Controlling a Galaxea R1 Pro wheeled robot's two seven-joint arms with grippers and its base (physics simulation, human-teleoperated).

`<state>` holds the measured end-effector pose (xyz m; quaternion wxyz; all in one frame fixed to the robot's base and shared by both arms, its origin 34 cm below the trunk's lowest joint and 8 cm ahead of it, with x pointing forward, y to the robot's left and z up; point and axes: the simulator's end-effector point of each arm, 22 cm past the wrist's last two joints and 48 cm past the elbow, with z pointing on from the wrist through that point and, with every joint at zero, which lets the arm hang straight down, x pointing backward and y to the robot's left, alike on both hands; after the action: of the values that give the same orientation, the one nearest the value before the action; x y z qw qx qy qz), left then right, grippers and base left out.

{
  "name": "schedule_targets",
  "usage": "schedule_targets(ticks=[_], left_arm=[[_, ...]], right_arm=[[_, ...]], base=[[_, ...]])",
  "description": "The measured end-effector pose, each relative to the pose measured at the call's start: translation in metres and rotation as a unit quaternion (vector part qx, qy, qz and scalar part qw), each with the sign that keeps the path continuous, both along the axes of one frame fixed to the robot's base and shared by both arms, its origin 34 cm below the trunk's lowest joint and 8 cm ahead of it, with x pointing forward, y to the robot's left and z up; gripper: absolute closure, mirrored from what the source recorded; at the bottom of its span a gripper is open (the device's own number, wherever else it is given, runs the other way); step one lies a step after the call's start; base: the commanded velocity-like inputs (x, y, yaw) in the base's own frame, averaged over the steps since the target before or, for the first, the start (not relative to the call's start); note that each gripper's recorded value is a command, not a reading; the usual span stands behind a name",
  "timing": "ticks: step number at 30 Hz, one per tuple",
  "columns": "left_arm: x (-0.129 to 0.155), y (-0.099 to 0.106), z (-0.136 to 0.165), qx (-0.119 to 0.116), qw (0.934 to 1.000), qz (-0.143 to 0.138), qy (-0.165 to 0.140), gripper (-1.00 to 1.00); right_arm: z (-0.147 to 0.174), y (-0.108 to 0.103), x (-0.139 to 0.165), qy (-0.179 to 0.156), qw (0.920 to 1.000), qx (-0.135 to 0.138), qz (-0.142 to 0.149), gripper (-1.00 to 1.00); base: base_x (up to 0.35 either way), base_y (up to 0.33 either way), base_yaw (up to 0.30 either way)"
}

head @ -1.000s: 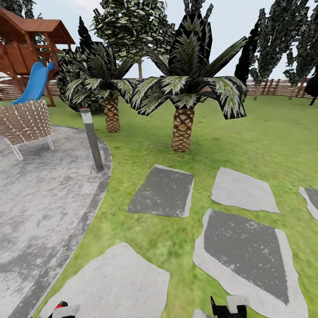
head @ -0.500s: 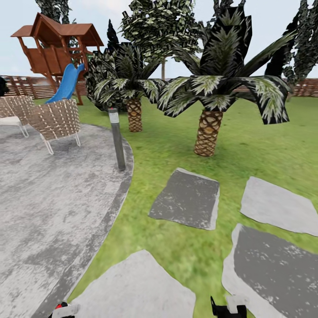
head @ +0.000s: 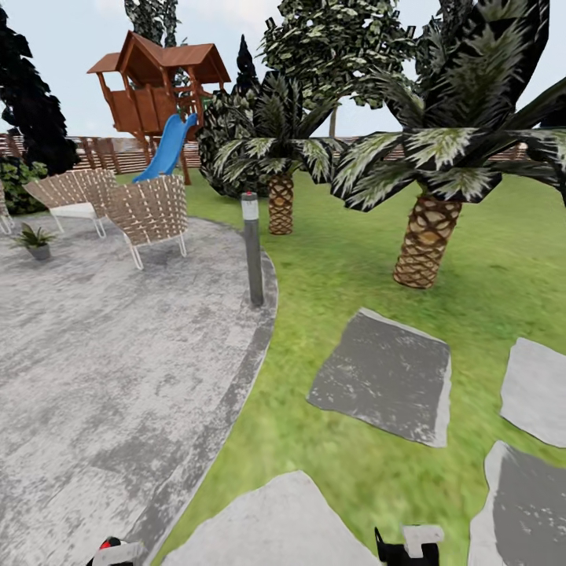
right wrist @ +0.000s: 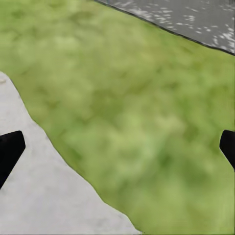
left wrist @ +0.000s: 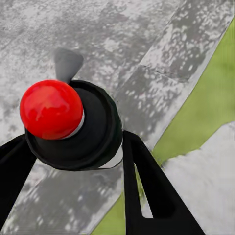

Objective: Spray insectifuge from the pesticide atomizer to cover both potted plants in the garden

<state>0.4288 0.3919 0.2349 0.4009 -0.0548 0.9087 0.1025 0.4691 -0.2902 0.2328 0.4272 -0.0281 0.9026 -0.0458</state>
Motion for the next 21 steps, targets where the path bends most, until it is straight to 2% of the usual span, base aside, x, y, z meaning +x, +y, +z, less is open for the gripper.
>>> schedule_targets(ticks=[21], left_arm=[[0.0, 0.0001, 0.0, 0.0, 1.0, 0.0, 0.0, 1.0]], right_arm=[[-0.0002, 0.0, -0.0003, 0.0, 1.0, 0.0, 0.0, -1.0]], base=[[0.285, 0.189, 0.278]])
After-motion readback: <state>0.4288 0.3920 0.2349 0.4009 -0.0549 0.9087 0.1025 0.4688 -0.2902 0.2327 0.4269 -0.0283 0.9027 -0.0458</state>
